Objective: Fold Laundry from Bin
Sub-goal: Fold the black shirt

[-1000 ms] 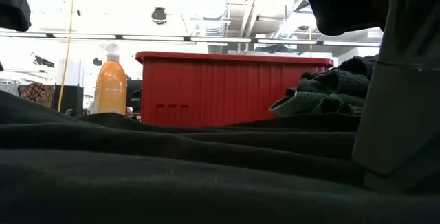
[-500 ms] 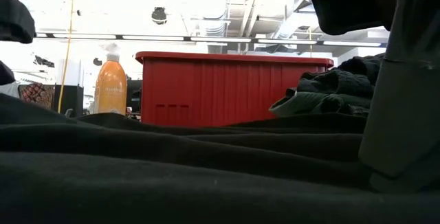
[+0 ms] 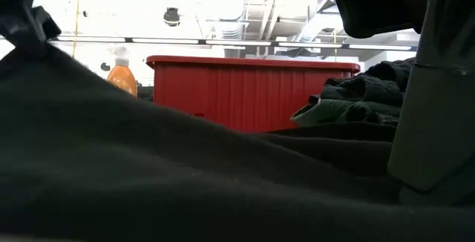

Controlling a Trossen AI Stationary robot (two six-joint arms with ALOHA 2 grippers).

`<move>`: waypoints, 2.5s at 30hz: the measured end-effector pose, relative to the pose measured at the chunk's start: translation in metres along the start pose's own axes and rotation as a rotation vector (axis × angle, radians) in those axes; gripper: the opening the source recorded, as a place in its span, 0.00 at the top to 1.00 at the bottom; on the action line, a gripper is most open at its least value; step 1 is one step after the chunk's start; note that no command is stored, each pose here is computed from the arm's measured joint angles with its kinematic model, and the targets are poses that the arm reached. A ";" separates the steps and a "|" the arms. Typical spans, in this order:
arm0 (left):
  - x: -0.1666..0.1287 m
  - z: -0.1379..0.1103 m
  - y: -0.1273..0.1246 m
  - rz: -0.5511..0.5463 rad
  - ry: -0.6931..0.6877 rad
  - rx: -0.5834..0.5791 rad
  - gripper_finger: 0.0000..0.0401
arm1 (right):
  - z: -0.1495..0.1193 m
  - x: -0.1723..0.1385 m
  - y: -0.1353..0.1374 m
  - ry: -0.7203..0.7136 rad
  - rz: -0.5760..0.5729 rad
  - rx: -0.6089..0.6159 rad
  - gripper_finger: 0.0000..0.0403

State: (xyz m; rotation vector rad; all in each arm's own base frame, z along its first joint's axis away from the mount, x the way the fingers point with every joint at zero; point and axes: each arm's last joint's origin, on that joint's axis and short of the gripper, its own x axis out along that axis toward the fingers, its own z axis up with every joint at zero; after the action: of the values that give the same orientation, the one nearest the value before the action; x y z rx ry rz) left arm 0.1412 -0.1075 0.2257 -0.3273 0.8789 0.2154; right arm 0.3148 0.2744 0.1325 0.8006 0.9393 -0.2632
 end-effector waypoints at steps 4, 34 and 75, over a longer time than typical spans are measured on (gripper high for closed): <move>0.010 -0.005 0.003 0.016 0.084 -0.028 1.00 | 0.000 0.000 0.001 0.000 0.010 0.004 0.57; -0.006 0.009 -0.043 -0.219 0.184 0.093 0.77 | -0.016 -0.117 -0.009 0.466 -0.201 0.011 0.57; 0.063 -0.095 -0.079 -0.146 0.670 0.082 0.88 | -0.018 -0.083 -0.081 0.535 -0.404 -0.181 0.95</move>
State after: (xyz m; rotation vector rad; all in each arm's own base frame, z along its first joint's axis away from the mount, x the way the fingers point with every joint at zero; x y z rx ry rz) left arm 0.1370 -0.2128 0.1356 -0.3925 1.5136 -0.0769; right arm 0.2123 0.2204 0.1528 0.5127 1.6103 -0.3140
